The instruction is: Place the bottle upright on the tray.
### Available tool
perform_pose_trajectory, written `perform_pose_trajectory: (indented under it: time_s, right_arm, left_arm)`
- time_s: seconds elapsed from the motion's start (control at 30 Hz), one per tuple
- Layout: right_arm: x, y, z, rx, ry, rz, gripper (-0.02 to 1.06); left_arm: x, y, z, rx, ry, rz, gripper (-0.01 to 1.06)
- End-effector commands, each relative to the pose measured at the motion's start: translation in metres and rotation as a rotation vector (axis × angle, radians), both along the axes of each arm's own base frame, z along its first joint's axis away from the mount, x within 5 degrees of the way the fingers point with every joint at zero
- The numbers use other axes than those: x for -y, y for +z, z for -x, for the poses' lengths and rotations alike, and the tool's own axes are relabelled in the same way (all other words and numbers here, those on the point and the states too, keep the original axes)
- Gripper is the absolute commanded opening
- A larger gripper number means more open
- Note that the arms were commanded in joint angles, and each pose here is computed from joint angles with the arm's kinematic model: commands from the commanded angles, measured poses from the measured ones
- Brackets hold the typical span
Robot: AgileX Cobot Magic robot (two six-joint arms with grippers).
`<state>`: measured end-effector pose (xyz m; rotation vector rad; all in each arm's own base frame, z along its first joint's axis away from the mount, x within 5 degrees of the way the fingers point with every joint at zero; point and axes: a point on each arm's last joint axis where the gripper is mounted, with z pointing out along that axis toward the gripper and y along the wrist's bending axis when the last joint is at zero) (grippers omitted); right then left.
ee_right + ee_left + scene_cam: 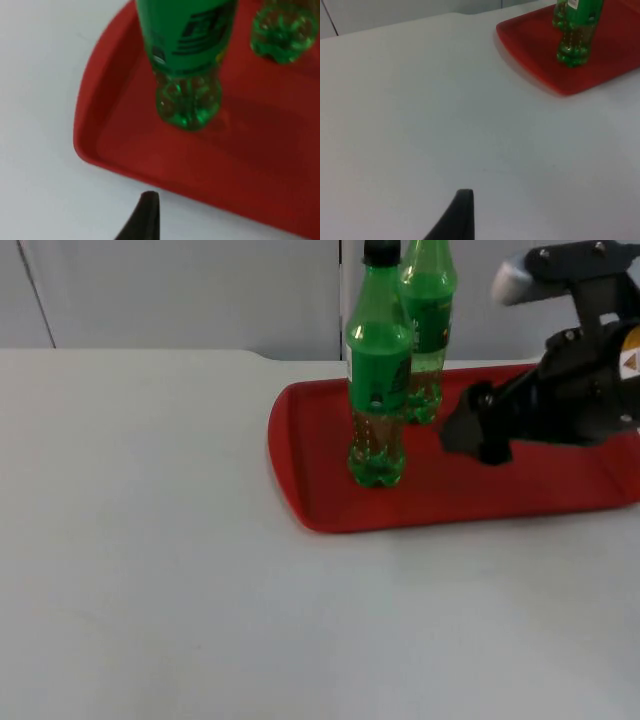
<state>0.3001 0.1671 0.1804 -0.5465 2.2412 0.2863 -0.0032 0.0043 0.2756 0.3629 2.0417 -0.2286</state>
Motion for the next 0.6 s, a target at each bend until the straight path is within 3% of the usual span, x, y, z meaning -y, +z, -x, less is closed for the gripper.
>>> perform_pose_trajectory:
  time_s: [0.0, 0.17, 0.33, 0.57]
  right_arm:
    - [0.006, 0.01, 0.009, -0.05, -0.031, 0.018, 0.88]
    - [0.013, 0.024, 0.018, -0.089, -0.066, 0.033, 0.88]
    - [0.016, 0.038, 0.027, -0.141, -0.135, -0.042, 0.88]
    - [0.014, 0.059, 0.045, -0.118, -0.072, -0.016, 0.88]
  left_arm:
    - [0.0, -0.001, 0.0, 0.0, -0.001, 0.009, 1.05]
    - [0.0, -0.001, 0.0, 0.0, -0.001, 0.009, 1.05]
    - [0.0, -0.001, 0.0, 0.0, -0.001, 0.009, 1.05]
    - [0.0, -0.001, 0.0, 0.0, -0.001, 0.009, 1.05]
